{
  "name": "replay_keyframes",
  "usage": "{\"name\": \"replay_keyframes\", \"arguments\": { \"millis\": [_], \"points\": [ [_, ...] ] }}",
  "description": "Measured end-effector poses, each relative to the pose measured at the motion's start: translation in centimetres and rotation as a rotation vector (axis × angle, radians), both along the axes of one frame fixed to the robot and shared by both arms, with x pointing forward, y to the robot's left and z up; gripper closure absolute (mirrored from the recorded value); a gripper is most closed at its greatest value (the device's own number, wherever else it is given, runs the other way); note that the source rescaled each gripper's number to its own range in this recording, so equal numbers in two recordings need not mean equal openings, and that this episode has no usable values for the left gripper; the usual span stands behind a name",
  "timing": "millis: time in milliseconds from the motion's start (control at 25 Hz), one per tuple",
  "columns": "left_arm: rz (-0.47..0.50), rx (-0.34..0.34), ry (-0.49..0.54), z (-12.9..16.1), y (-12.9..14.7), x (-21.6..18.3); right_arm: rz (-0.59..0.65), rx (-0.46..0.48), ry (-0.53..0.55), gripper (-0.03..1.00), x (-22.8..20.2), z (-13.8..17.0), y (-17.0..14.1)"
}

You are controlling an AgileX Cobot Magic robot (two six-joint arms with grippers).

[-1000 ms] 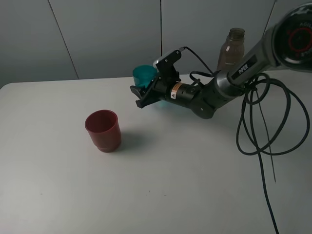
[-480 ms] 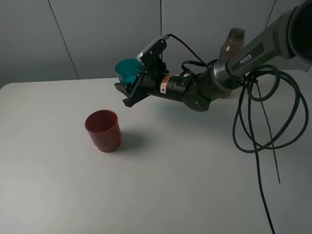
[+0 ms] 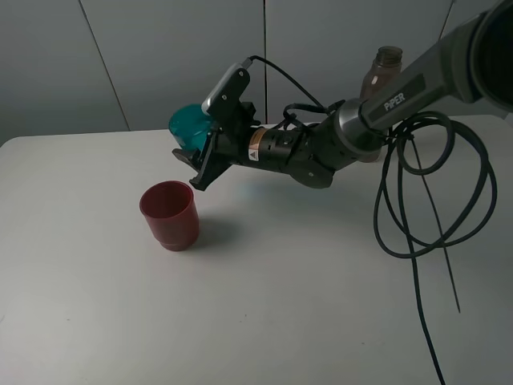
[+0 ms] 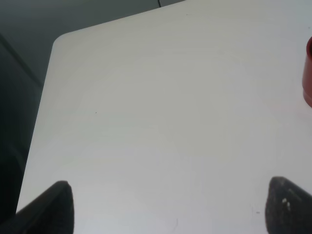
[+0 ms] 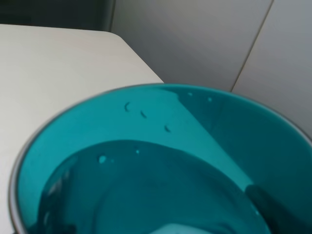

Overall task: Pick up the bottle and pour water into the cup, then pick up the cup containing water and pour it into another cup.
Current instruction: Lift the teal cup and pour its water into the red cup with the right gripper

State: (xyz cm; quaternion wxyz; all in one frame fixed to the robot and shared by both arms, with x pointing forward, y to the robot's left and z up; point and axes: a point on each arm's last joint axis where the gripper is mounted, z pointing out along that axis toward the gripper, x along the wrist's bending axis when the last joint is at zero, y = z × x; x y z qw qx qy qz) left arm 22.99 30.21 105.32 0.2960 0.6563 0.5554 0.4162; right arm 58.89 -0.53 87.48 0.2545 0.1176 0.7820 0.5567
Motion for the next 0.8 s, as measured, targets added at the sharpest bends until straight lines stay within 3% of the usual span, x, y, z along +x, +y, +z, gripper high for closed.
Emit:
{"name": "replay_keyframes", "arguments": {
  "millis": [800],
  "points": [
    [0.0,0.0,0.0,0.0,0.0,0.0,0.2,-0.263,-0.447,0.94,-0.7,1.0,0.5]
  ]
}}
